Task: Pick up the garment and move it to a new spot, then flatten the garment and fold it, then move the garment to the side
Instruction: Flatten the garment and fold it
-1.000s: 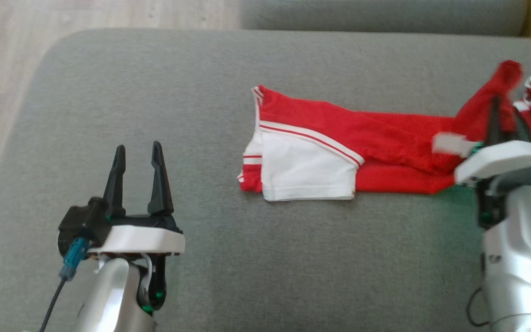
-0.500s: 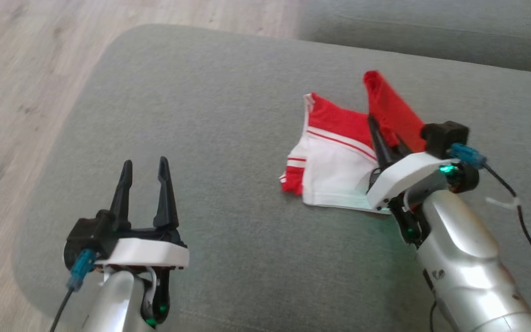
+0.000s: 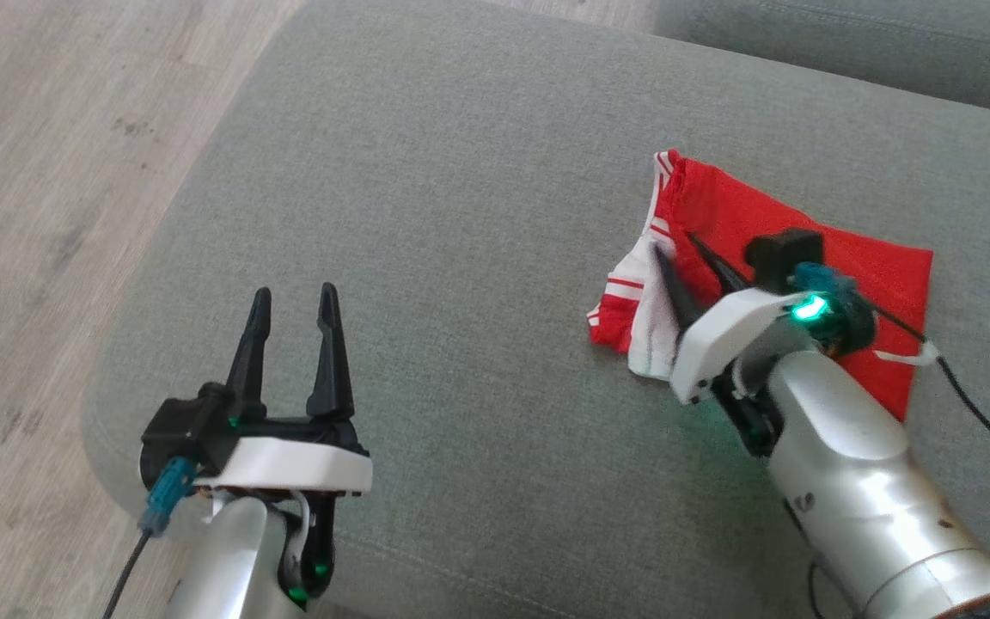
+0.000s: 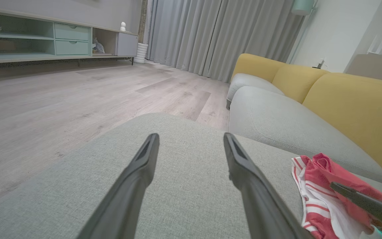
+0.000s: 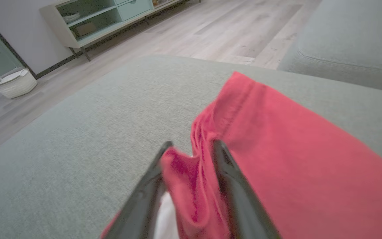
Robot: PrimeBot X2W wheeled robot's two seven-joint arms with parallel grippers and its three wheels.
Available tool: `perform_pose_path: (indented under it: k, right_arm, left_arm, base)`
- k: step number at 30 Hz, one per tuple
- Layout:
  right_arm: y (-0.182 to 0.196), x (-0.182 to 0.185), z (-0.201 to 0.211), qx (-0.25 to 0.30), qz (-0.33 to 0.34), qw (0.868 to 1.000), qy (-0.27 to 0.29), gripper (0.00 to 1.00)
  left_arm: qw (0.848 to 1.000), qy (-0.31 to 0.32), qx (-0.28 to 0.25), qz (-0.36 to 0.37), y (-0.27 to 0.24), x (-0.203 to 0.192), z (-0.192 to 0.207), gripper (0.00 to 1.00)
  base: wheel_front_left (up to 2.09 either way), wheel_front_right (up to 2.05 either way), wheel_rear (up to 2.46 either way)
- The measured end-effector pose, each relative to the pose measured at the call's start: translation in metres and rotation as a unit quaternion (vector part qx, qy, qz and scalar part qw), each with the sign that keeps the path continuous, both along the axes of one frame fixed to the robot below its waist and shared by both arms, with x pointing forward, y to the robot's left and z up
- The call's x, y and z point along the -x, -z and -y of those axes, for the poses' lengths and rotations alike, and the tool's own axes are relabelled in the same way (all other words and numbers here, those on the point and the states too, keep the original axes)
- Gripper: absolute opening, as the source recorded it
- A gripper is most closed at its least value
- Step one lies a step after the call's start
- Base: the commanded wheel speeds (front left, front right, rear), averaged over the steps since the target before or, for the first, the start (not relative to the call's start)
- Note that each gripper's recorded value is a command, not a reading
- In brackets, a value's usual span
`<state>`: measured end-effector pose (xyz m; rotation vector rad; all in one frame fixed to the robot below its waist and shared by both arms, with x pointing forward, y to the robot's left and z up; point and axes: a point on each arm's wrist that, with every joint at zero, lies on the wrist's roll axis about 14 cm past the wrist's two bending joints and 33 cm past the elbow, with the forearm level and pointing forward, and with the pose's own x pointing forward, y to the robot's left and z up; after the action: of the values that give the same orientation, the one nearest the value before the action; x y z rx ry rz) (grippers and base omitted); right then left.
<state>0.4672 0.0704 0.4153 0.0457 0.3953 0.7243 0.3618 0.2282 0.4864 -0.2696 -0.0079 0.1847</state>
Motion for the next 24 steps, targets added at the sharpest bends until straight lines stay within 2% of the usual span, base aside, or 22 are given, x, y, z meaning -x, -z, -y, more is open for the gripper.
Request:
perform_pose_path:
  k: [3,7,11,14,19,24]
  right_arm:
    - [-0.007,0.008,-0.017,-0.003,0.017,0.999,-0.035,1.0]
    - [-0.041,0.02,-0.039,-0.048,0.053,0.995,-0.069,1.0]
    - [-0.074,0.017,-0.035,-0.089,0.096,0.99,-0.059,1.0]
    - [-0.091,0.002,-0.012,-0.098,0.127,0.987,-0.018,1.0]
    - [-0.116,-0.026,0.051,-0.098,0.176,0.976,0.081,1.0]
    - [-0.117,-0.023,0.128,-0.062,0.209,0.96,0.176,1.0]
  left_arm:
    - [1.0,-0.003,-0.001,0.0,0.0,0.0,-0.002,1.0]
    - [1.0,0.005,-0.001,0.004,-0.002,-0.005,0.002,1.0]
    - [1.0,0.021,-0.003,0.011,-0.006,-0.012,0.012,1.0]
    - [0.999,0.036,-0.004,0.019,-0.01,-0.017,0.021,1.0]
    - [0.997,0.066,-0.005,0.031,-0.016,-0.028,0.039,1.0]
    - [0.993,0.109,-0.019,0.038,-0.02,-0.037,0.064,1.0]
  base:
    - [0.0,0.0,0.0]
    - [0.0,0.0,0.0]
    - [0.0,0.0,0.0]
    - [0.0,0.0,0.0]
    - [0.0,0.0,0.0]
    - [0.0,0.0,0.0]
